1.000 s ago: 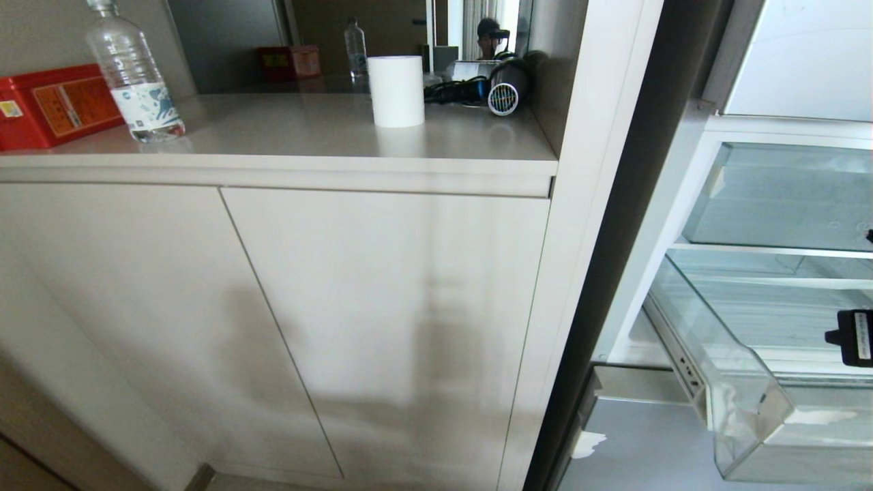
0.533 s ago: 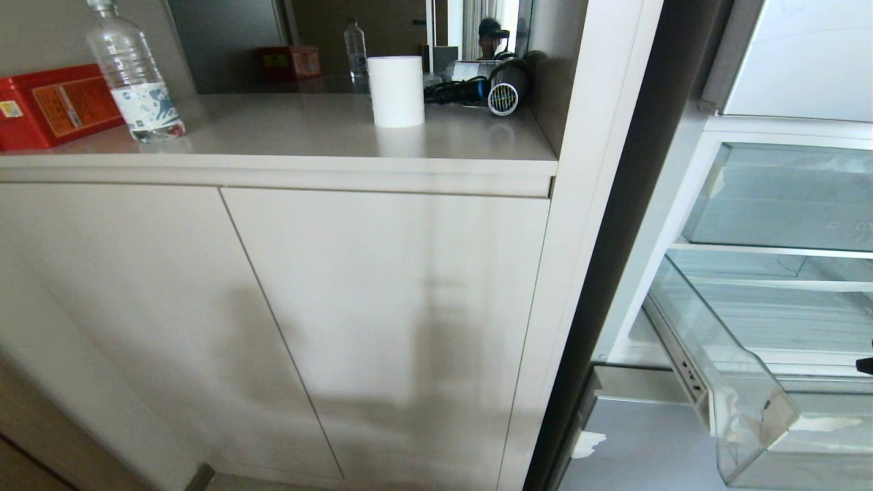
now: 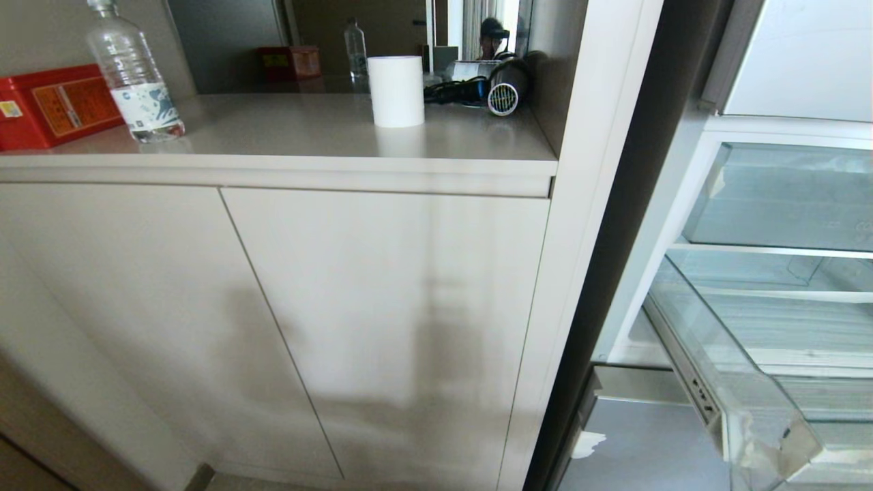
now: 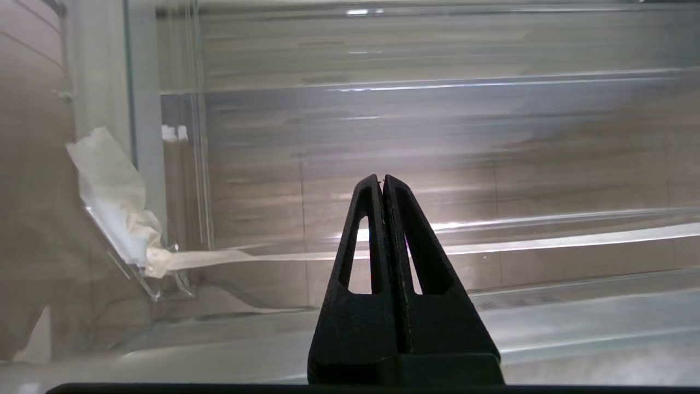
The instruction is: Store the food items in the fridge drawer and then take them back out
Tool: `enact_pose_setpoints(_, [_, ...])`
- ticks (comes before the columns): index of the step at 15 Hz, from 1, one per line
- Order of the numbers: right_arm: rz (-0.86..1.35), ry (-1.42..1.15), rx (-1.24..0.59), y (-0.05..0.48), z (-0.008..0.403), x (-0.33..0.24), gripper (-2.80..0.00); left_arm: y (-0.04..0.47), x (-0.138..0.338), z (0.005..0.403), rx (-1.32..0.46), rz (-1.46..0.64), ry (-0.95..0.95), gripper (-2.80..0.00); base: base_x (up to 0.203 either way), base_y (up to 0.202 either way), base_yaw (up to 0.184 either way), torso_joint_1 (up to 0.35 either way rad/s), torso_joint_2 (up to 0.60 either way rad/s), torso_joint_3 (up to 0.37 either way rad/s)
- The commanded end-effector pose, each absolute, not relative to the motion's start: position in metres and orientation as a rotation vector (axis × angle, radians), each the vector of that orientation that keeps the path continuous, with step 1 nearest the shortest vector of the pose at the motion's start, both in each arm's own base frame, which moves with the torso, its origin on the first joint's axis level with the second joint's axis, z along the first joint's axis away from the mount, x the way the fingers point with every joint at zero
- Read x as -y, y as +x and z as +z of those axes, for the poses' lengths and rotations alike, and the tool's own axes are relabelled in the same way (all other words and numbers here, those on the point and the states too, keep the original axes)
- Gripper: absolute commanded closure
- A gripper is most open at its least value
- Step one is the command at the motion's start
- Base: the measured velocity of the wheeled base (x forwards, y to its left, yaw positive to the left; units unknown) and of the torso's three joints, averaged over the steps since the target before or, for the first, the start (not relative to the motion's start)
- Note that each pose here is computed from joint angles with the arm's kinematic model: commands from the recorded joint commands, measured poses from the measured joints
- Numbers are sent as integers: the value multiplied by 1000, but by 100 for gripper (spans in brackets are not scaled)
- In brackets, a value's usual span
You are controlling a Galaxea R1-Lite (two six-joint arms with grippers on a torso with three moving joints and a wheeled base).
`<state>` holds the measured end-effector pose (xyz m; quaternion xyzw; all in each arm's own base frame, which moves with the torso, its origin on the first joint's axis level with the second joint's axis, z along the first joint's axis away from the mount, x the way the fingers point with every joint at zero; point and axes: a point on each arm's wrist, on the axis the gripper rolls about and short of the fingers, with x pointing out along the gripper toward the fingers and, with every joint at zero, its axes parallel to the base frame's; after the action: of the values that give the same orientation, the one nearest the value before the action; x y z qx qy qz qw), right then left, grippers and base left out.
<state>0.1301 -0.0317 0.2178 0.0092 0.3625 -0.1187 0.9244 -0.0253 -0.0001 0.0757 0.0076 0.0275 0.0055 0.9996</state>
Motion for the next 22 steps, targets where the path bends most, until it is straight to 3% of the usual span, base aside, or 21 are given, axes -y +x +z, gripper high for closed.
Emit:
enact_pose_setpoints(1, [-245,16,-723,122,219,30,0,-25,0,76,-54,12,15,0,0,0,0,0,0,0])
enact_pose_setpoints(11, [-246,9,-717,91,219,22,0,-25,0,76,-55,12,15,0,0,0,0,0,0,0])
enact_pose_setpoints(19, [-196,27,-541,184,208,42,0,-25,0,76,-55,12,15,0,0,0,0,0,0,0])
enact_pose_setpoints(22, [-202,37,-465,167,211,39,0,-25,0,76,-55,12,15,0,0,0,0,0,0,0])
